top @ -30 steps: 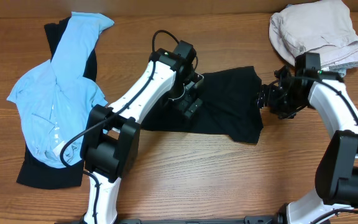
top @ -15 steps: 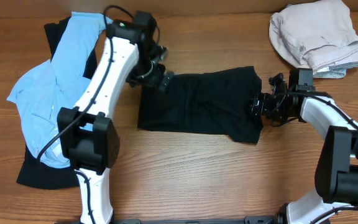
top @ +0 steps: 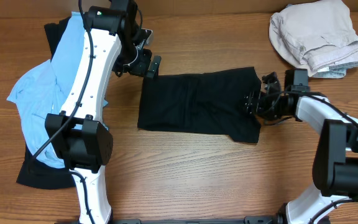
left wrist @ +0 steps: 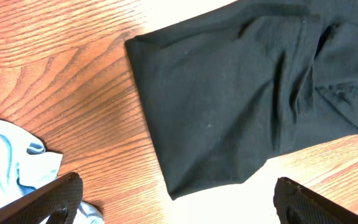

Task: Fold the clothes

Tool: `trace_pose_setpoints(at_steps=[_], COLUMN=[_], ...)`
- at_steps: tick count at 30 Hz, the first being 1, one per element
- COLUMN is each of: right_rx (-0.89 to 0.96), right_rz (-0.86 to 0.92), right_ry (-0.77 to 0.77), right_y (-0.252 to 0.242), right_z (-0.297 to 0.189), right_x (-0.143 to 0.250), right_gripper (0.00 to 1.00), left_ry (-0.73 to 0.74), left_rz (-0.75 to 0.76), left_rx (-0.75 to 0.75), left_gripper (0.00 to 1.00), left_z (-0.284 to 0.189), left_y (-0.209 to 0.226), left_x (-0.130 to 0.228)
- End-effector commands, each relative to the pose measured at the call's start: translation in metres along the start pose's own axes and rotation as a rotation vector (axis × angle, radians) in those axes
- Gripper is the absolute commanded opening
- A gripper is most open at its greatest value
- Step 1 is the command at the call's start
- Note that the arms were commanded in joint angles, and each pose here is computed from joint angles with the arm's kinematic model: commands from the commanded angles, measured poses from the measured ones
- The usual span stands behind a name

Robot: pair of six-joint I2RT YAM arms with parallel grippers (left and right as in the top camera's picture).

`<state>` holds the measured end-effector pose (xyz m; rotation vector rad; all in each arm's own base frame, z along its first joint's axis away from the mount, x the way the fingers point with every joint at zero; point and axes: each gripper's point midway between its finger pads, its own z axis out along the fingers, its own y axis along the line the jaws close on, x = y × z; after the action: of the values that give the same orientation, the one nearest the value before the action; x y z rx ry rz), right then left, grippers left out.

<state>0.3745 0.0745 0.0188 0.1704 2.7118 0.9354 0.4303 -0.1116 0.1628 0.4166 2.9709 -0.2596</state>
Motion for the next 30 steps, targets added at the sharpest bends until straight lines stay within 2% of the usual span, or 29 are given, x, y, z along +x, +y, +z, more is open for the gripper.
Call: trace_pose_setpoints(at_steps=[1,6,7,13,20,26,30], right_rx=[-0.029,0.001,0.006,0.028,0.065,0.081,0.061], right_rz=[-0.019,0.017,0.029,0.123,0.109,0.051,-0.063], right_ry=[0.054,0.018,0.009,-0.046,-0.056,-0.043,-0.022], right_y=[0.011,0.006,0.003,-0.019,-0.031,0.006,0.062], right_z=[0.017,0.016,0.014,-0.019,-0.093,-0.131,-0.131], right_x=[0.015,0.005,0.002,-0.019,-0.029,-0.041,-0.05], right_gripper=[0.58,0.11,0.04,0.04,0.04,0.04,0.04], left_ry=[-0.022,-0.015,-0.013,-0.001,-0.004,-0.006,-0.006], left_rz=[-0.014,-0.016,-0.016,-0.019,-0.038,-0.047,-0.048], left_rx=[0.005,-0.022,-0.026,-0.074,-0.077,-0.079,-0.079], left_gripper=[1.0,1.0,1.0,1.0,1.0,1.0,1.0], left_z=[-0.006,-0.006,-0.006,-0.007,-0.008,-0.01,-0.01], left_y=[0.001,0.006,0.007,0.015,0.024,0.031,0.032], left_x=[-0.004,-0.002,-0.002,0.001,0.001,0.002,0.002])
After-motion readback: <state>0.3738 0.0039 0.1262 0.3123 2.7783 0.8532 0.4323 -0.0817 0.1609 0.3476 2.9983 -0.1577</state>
